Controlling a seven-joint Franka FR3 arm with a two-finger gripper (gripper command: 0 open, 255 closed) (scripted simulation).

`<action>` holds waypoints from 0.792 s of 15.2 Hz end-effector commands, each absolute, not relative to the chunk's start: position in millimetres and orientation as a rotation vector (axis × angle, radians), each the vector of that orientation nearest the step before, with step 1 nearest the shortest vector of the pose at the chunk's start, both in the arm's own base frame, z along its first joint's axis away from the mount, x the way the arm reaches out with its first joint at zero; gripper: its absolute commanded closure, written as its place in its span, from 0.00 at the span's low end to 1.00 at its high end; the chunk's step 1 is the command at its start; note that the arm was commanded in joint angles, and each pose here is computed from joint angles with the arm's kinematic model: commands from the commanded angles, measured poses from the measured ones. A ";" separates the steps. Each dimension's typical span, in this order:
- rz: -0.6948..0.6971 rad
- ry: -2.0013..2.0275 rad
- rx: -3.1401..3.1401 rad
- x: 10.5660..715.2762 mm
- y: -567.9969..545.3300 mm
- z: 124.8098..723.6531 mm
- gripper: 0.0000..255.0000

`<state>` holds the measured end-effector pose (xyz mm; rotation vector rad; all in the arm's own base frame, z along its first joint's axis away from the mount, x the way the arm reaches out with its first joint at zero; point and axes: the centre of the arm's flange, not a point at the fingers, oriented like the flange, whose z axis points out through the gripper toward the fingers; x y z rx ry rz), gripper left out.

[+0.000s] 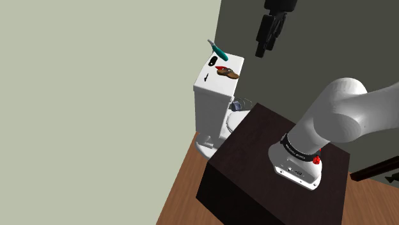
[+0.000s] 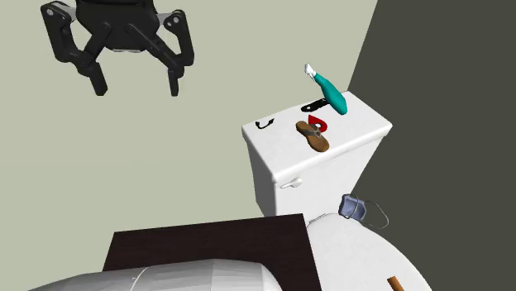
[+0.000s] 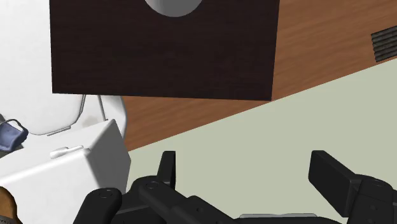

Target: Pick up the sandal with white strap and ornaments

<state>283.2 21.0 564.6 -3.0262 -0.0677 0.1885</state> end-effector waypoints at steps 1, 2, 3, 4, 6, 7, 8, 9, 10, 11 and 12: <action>0.189 -0.068 -3.026 283.2 21.0 564.6 0.00; 0.187 -0.068 -3.028 288.6 12.5 556.5 0.00; 0.186 -0.068 -3.030 293.9 4.0 548.4 0.00; 0.185 -0.068 -3.032 299.3 -4.5 540.3 0.00; 0.183 -0.068 -3.036 310.1 -21.6 524.2 0.00; 0.182 -0.068 -3.038 315.5 -30.2 516.1 0.00; 0.181 -0.068 -3.040 320.9 -38.7 508.1 0.00; 0.180 -0.068 -3.043 326.3 -47.3 500.1 0.00; 0.179 -0.068 -3.045 331.7 -55.9 492.2 0.00; 0.177 -0.068 -3.047 337.1 -64.6 484.2 0.00; 0.176 -0.069 -3.049 342.5 -73.2 476.3 0.00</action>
